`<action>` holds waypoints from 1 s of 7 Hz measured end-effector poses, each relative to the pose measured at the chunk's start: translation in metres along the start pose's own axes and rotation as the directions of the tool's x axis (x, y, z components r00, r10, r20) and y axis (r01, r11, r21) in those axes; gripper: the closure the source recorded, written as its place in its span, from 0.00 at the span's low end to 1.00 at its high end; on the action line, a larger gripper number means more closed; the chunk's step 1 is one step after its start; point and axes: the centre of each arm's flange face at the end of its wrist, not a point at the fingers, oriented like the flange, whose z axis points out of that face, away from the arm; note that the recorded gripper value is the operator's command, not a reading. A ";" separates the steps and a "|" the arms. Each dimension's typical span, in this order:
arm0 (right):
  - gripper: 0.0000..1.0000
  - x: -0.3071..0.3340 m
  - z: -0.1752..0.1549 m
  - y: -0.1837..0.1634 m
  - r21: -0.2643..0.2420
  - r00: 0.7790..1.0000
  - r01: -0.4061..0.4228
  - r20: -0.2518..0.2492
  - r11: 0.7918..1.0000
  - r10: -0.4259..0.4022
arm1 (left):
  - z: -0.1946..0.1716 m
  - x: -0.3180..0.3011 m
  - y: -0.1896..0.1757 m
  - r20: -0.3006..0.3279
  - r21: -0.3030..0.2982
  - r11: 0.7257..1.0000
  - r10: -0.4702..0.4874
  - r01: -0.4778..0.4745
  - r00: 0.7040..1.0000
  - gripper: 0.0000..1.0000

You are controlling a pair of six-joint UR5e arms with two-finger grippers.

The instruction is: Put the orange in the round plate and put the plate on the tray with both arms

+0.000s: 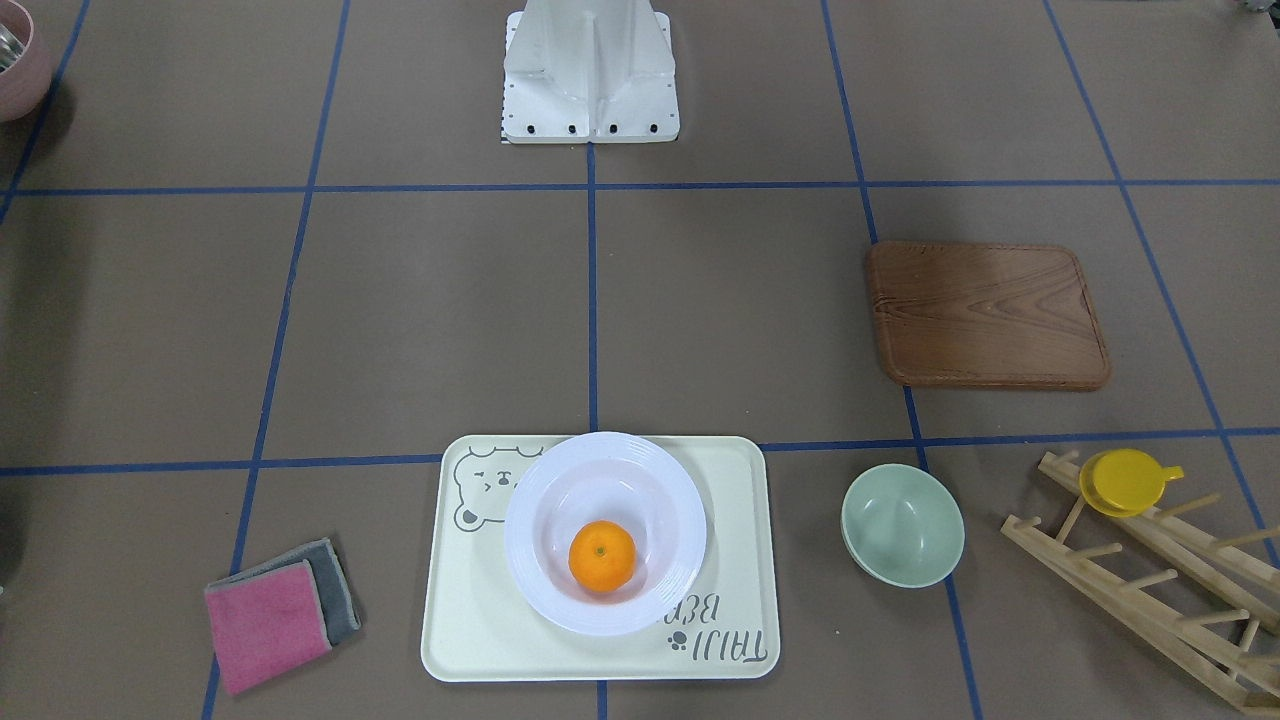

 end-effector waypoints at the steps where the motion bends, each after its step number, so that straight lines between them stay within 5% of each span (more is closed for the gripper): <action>1: 0.00 -0.001 -0.002 -0.001 0.004 1.000 -0.018 0.000 1.000 0.018 | 0.000 0.001 0.000 -0.004 0.004 1.000 -0.024 0.024 1.000 0.01; 7: 0.00 -0.004 0.000 0.000 0.009 0.999 -0.035 0.040 0.999 0.034 | 0.001 -0.003 0.003 0.025 0.010 0.999 -0.032 0.032 0.999 0.01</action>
